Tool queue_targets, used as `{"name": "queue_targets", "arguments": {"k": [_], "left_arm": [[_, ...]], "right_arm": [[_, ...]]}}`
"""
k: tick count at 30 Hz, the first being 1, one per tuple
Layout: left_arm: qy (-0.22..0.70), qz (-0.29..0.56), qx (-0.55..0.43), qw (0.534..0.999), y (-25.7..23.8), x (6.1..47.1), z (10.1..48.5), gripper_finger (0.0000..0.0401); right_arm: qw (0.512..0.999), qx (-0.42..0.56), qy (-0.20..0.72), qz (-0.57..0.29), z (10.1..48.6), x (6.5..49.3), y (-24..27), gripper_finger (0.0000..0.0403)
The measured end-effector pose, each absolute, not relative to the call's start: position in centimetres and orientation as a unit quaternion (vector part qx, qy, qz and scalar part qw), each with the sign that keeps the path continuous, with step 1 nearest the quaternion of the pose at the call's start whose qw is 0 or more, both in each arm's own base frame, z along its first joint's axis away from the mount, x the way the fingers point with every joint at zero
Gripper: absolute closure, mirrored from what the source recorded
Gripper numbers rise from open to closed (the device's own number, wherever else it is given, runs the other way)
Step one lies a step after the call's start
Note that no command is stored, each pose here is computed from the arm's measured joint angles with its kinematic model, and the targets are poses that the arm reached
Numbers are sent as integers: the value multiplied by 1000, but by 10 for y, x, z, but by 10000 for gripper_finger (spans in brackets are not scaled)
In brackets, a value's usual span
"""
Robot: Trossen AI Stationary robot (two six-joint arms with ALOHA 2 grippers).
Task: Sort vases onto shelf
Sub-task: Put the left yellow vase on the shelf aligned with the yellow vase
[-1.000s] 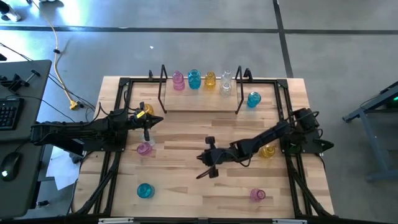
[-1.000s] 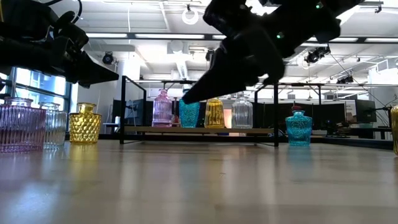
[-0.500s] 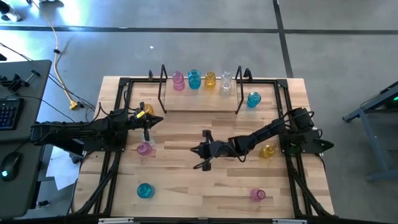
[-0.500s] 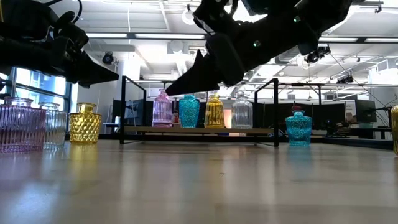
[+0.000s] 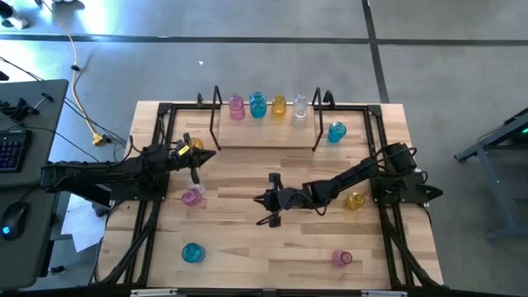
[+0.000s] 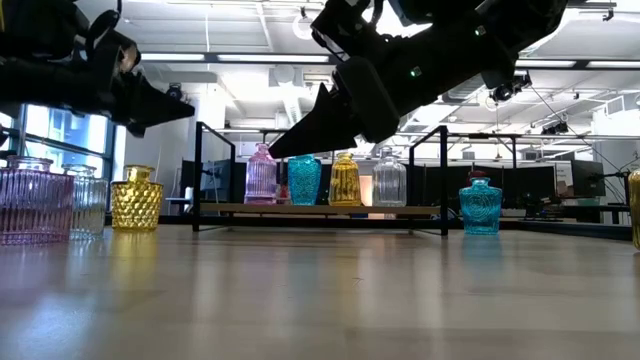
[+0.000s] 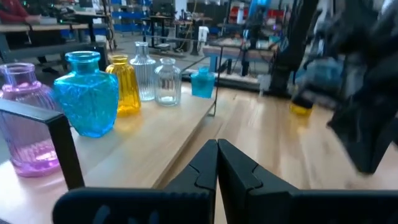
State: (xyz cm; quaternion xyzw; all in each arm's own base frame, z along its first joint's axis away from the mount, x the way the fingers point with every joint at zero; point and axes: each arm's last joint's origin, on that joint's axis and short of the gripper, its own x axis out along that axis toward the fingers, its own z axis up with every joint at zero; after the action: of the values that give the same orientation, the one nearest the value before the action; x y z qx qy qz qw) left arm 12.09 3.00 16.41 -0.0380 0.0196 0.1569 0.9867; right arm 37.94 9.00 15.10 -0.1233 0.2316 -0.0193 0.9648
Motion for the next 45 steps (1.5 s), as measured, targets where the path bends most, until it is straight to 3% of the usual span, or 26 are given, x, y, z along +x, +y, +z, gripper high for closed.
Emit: {"name": "queue_targets", "arguments": {"k": [5, 9, 16, 21, 35, 45], "left_arm": [[-5, 104, -57, 993, 27, 122, 171, 400], [-2, 63, -51, 997, 25, 126, 198, 400], [154, 144, -47, 976, 30, 125, 249, 388], [284, 162, -51, 944, 32, 127, 264, 363], [513, 195, -8, 836, 46, 147, 256, 358], [593, 213, -6, 776, 62, 155, 236, 291]], "right_arm": [[965, -123, 232, -19, 151, 379, 90, 403], [964, -124, 233, -20, 151, 379, 89, 403], [964, -124, 234, -20, 151, 379, 89, 403], [962, -125, 240, -19, 149, 379, 89, 403], [962, -123, 244, -20, 149, 378, 89, 403], [962, -123, 244, -20, 149, 378, 89, 403]]}}
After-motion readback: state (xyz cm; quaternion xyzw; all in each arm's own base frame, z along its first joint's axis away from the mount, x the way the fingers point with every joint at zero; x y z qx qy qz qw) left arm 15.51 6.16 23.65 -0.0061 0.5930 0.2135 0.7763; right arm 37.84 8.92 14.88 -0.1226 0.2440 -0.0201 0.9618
